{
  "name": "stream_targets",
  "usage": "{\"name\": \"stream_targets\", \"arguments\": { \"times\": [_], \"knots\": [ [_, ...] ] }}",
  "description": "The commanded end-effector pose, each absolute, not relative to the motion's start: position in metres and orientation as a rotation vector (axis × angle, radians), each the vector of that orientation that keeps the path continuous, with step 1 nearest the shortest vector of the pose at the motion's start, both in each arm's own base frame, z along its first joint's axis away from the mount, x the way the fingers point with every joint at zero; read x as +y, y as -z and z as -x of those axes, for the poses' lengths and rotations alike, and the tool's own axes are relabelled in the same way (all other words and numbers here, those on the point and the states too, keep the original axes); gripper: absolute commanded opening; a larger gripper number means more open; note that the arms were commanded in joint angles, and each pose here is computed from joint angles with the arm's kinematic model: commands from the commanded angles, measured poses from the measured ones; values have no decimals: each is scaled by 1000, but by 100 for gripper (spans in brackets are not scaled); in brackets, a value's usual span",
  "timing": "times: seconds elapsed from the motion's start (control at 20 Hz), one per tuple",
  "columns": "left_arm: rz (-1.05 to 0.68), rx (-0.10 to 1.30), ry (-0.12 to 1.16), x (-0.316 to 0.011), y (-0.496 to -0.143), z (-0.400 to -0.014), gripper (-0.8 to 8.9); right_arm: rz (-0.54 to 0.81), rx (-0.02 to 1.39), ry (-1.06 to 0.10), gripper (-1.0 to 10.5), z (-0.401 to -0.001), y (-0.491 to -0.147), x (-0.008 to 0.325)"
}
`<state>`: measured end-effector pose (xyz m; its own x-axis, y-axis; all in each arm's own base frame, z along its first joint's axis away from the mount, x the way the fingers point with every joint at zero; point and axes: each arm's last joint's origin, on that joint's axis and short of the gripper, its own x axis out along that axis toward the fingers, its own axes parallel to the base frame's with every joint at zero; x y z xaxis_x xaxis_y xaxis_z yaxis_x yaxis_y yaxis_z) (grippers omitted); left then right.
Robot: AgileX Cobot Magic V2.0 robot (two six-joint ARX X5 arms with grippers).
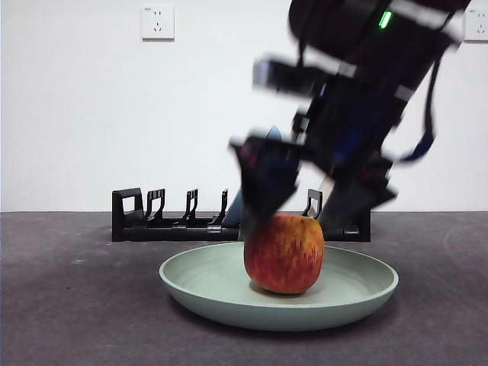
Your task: Take the green plate from the plate rack,put the plate on the table,take the apple from the table,put the apple in the plate
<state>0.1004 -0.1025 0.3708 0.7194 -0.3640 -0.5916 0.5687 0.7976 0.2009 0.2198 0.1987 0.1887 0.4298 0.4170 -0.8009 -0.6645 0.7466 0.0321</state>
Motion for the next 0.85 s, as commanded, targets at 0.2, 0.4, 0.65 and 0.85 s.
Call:
{"name": "stream_targets", "arguments": {
  "times": [0.2, 0.4, 0.65, 0.85],
  "knots": [
    [-379, 577, 534, -102, -370, -100, 250, 264, 936, -739, 628, -168, -250, 155],
    [-341, 624, 680, -104, -369, -96, 247, 210, 975, -787, 483, -122, -280, 116],
    [-313, 658, 787, -106, -368, -93, -9, 165, 968, -863, -8, -91, -293, 92],
    [-314, 667, 794, -106, -367, -93, -3, 134, 934, -855, 1, -87, -297, 88]
  ]
}}
